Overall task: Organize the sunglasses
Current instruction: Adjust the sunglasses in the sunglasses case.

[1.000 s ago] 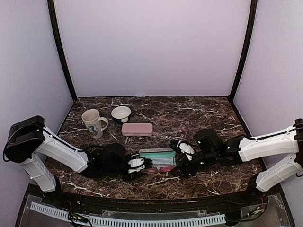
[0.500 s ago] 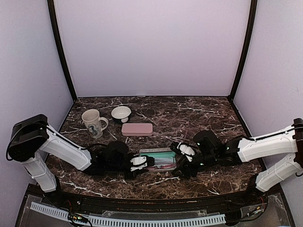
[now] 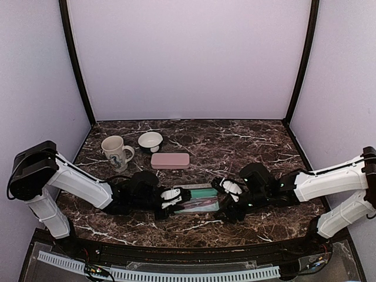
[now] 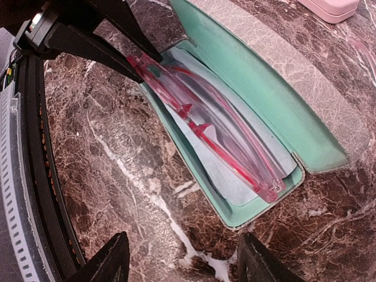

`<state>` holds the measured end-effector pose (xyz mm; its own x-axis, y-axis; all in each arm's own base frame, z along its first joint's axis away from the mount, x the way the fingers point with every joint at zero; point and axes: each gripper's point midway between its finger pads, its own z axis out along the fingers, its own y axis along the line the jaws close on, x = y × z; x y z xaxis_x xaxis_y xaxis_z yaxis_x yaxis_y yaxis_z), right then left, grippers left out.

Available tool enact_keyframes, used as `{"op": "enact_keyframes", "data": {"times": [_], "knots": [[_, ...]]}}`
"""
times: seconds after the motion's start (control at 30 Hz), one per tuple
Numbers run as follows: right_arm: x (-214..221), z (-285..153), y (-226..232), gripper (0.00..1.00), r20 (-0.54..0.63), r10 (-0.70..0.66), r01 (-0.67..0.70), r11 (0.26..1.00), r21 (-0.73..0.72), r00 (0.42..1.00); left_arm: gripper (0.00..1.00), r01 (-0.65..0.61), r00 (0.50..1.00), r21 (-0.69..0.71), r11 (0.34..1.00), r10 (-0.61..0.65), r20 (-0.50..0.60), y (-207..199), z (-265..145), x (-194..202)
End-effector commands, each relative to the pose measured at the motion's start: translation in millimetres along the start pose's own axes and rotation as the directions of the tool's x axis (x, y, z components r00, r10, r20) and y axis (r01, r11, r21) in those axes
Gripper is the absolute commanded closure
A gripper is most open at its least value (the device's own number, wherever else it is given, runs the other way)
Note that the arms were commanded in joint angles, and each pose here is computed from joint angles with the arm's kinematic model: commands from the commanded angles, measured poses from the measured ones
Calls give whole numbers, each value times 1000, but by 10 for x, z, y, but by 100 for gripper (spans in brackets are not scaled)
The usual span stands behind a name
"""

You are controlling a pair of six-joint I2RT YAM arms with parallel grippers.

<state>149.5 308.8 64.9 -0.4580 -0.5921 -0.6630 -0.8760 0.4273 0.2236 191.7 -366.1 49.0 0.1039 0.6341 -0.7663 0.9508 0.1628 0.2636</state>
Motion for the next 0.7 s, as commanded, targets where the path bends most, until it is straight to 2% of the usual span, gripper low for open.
{"op": "enact_keyframes", "data": {"times": [0.0, 0.4, 0.67], "knots": [[12, 40, 6, 37, 12, 6, -6, 1000, 2, 1000, 86, 19, 999, 43, 999, -20, 45, -25, -100, -165], [25, 71, 3, 37, 7, 9, -9, 1000, -1, 1000, 88, 44, 995, 50, 998, -48, 93, 40, -200, -285], [29, 53, -10, 37, 13, 12, -12, 1000, 8, 1000, 88, 90, 993, 109, 990, -98, 69, 31, -203, -268]]}}
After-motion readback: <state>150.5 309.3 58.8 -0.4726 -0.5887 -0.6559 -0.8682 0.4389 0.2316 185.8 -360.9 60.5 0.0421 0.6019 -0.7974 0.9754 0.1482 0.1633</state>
